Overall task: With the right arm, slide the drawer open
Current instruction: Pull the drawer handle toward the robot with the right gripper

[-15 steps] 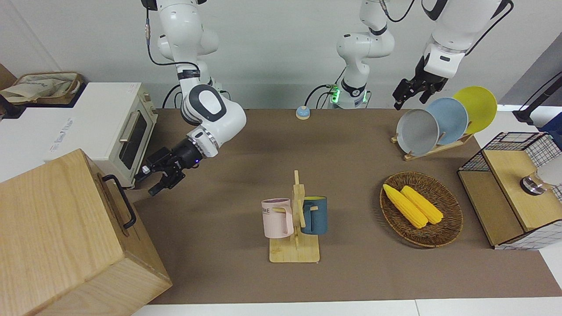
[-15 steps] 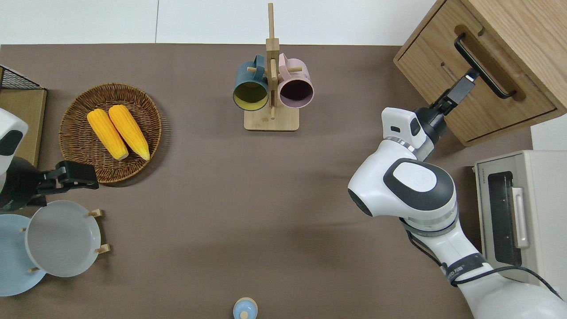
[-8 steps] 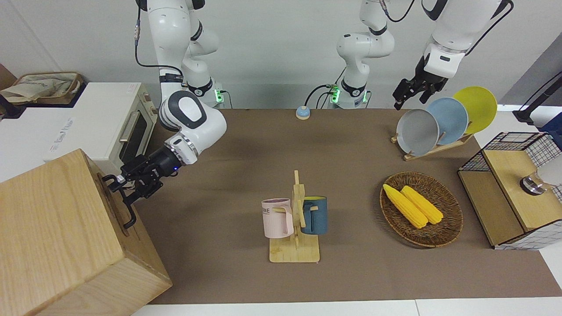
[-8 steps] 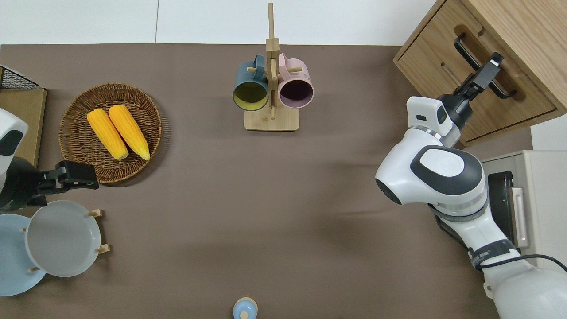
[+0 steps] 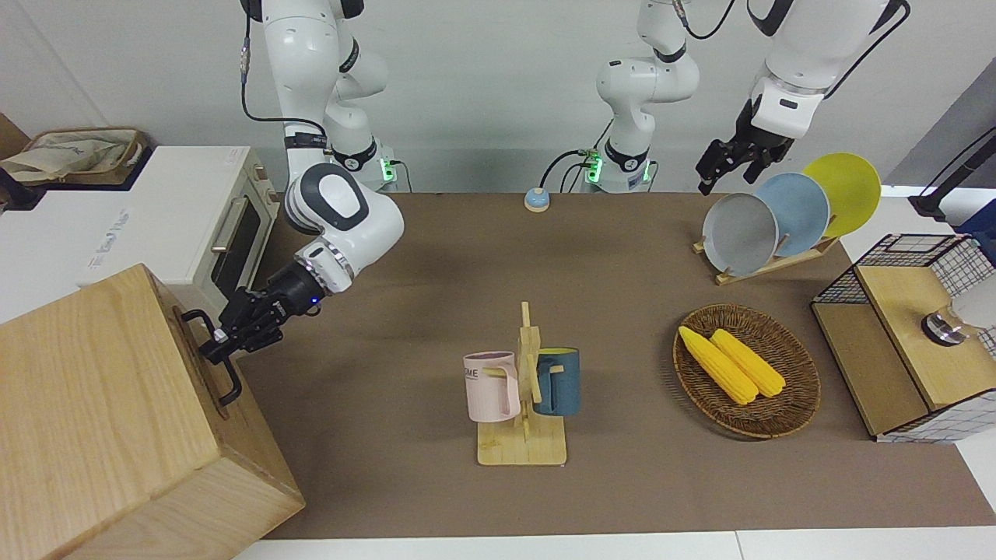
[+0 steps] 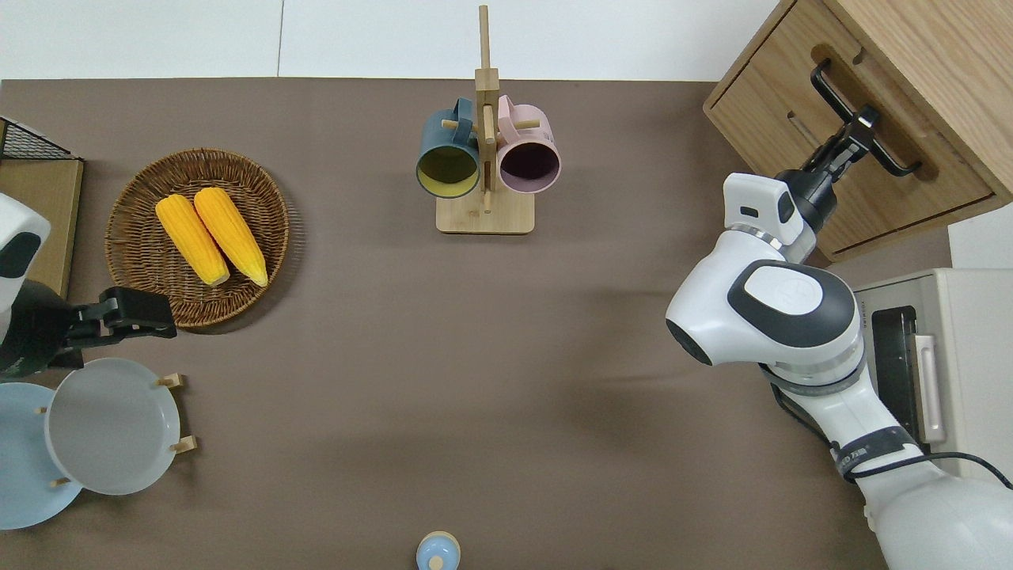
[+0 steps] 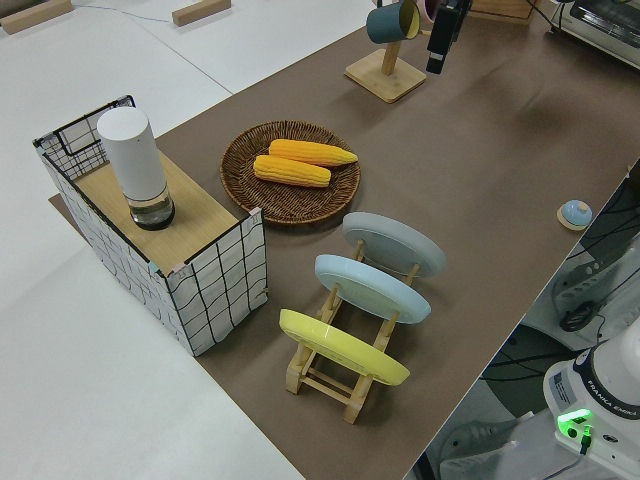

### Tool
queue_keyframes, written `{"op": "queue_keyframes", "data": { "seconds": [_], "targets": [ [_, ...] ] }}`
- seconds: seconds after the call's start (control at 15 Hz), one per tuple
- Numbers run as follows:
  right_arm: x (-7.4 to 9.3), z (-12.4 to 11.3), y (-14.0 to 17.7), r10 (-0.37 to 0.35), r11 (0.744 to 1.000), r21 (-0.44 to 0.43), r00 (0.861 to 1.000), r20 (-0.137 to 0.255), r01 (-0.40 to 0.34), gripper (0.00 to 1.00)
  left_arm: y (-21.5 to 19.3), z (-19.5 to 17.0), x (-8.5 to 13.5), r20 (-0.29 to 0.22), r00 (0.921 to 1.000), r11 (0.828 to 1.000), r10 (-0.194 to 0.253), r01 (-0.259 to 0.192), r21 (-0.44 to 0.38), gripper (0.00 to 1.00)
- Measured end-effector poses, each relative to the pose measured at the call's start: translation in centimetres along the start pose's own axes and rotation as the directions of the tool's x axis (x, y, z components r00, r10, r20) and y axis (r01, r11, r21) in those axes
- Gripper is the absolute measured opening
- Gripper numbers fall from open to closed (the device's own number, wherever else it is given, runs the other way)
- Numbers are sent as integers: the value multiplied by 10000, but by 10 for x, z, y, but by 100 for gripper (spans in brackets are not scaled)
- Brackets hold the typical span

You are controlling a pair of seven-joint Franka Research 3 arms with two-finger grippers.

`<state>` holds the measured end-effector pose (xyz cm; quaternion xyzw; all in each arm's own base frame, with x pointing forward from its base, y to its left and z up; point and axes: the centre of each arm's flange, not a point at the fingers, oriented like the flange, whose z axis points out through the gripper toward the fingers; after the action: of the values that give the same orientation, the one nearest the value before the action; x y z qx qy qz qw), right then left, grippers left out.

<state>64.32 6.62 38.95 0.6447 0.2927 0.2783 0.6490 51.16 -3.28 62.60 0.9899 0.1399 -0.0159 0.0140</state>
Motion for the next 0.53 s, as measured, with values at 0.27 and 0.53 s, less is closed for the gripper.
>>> {"op": "queue_keyframes", "data": {
  "seconds": [0.27, 0.53],
  "targets": [
    [10, -14, 1, 320, 9994, 91, 9989, 336, -323, 18, 0, 0, 0, 0, 10000, 10000, 0, 0, 0, 100],
    [26, -45, 4, 511, 9984, 210, 9949, 868, -531, 18, 0, 0, 0, 0, 10000, 10000, 0, 0, 0, 100]
  ]
}}
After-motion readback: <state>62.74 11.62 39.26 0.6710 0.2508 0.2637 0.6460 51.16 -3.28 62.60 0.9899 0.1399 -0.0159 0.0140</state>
